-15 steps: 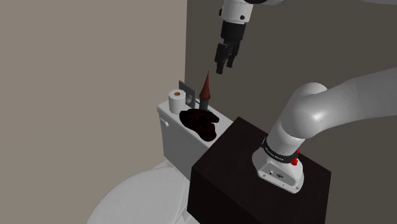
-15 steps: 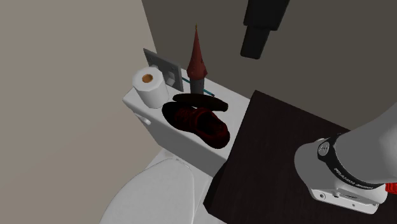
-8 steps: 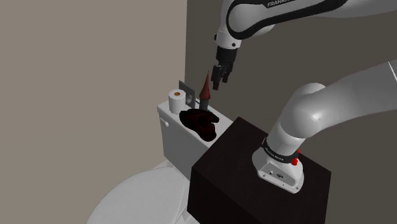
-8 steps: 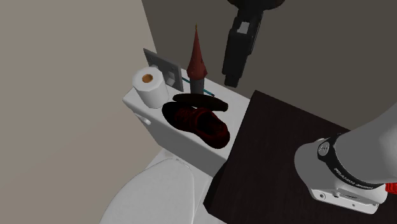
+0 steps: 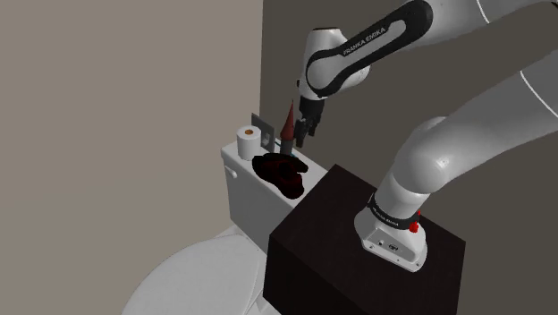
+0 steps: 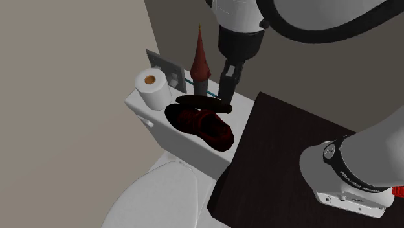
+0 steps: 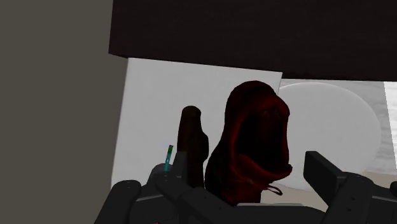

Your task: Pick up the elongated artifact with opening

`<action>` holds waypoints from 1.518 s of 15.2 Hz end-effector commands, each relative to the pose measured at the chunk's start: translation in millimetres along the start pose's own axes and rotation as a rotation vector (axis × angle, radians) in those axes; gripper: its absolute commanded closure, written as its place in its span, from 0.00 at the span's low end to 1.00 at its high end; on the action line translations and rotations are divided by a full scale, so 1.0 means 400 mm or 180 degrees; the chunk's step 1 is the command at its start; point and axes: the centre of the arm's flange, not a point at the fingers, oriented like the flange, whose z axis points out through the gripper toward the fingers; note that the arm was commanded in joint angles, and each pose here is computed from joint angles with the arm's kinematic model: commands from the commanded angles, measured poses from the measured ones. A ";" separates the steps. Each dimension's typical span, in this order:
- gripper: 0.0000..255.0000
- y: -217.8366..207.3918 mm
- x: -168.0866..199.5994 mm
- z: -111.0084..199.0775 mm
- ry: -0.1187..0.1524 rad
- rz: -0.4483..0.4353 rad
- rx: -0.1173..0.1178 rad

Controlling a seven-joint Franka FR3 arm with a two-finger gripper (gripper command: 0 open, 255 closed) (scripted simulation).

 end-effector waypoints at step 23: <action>1.00 0.115 0.059 0.398 -0.0038 -0.0010 -0.0064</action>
